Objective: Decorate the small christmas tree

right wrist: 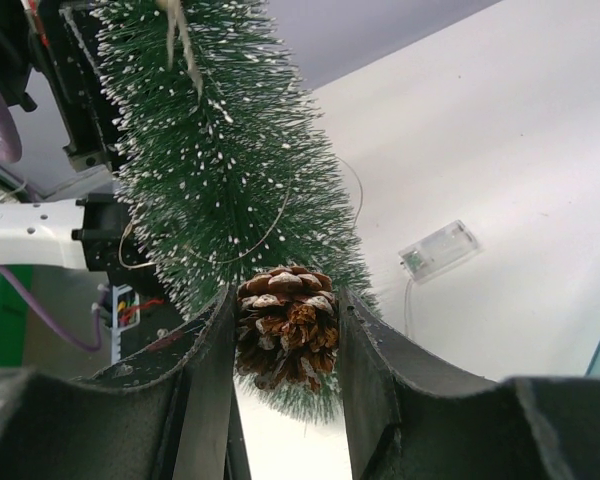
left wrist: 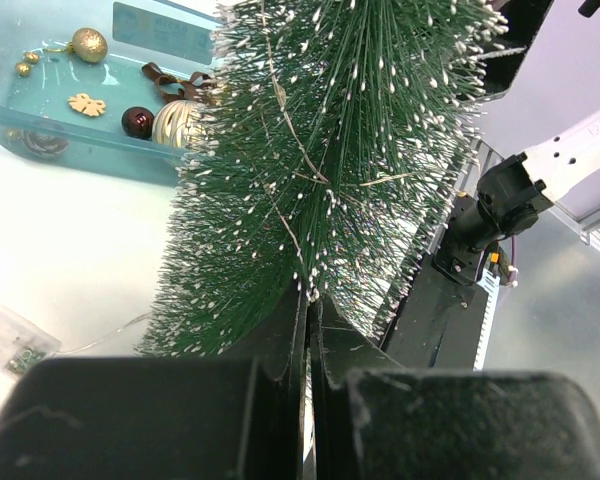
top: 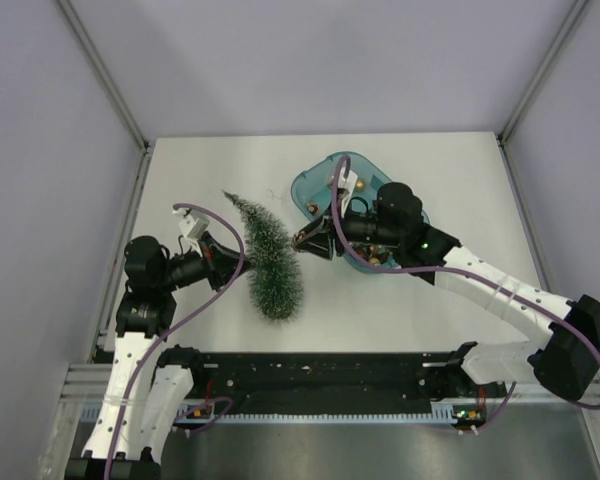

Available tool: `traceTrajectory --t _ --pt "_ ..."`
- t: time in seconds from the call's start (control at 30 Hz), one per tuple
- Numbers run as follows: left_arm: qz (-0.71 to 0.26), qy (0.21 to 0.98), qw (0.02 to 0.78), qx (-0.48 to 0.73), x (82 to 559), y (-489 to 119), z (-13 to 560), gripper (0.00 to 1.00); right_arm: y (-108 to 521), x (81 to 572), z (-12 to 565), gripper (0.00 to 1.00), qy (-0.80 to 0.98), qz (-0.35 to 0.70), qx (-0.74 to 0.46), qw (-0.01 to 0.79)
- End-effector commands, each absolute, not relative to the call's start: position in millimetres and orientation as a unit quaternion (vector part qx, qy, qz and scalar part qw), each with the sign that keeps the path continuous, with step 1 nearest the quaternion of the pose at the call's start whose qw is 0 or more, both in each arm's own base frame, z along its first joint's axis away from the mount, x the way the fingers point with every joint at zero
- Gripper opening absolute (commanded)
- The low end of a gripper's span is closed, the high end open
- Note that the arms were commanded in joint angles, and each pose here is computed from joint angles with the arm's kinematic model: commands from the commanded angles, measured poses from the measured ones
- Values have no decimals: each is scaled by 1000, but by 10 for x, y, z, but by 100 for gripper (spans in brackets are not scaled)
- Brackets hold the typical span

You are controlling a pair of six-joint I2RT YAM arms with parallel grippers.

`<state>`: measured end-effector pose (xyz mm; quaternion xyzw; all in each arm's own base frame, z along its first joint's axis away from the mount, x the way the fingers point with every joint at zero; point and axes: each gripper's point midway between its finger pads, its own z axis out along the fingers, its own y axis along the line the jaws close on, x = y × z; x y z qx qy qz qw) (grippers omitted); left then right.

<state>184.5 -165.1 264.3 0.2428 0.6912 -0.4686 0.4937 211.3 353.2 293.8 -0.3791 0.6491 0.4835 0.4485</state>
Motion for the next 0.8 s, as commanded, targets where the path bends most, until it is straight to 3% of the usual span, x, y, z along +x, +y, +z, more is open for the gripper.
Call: traceTrajectory --t 0.0,0.33,0.77 --pt "-469 669 512 266 1817 -1668 2750 0 3560 2244 3212 7 627 479 -358 499" --pt "-469 669 511 266 1815 -1670 2736 0 3520 2436 3269 8 627 483 -332 514" --pt "-469 670 511 264 1822 -1668 2727 0 3548 2476 2864 8 657 466 -341 484"
